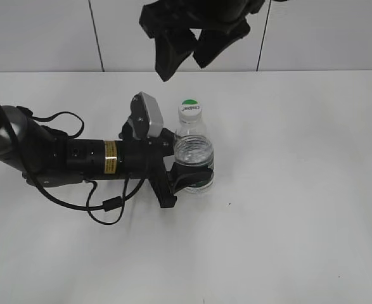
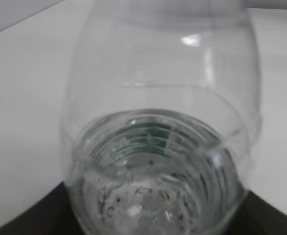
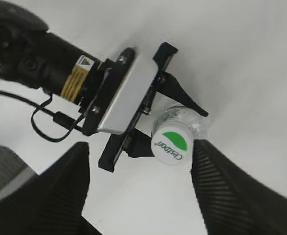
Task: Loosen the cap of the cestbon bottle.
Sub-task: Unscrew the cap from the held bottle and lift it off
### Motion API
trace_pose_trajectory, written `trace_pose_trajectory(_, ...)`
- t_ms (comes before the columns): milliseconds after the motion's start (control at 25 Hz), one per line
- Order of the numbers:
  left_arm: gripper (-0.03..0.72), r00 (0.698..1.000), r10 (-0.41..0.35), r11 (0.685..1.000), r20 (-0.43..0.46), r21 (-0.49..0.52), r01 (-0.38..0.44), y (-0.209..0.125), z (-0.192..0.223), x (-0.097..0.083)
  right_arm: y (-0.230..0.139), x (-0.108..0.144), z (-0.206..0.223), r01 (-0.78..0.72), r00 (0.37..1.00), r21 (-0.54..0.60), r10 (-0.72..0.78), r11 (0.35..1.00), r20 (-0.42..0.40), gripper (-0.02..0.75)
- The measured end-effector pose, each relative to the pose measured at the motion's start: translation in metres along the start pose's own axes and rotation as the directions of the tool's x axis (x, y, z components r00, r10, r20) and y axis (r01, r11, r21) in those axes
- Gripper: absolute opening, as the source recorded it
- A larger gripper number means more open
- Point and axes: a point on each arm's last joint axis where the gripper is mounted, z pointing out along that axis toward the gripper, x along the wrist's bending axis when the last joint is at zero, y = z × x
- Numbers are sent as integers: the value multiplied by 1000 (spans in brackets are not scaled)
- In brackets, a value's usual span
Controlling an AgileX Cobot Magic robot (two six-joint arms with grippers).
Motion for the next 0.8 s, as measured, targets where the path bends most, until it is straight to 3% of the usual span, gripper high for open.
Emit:
trace_pose_trajectory(240,412,1000,-2,1000,-3,-1,2,0,0,0,-7,-11,26,-170,983,73,163,983,84,501)
trace_pose_trajectory(600,412,1000,-2,1000,-4,0,2,0,0,0,-12,-17,58,-192,979,151,178,970,102,500)
trace_pose_trajectory(800,412,1000,-2,1000,-4,0,2,0,0,0,-12,-17,61,-192,978,155,176,969,108,414)
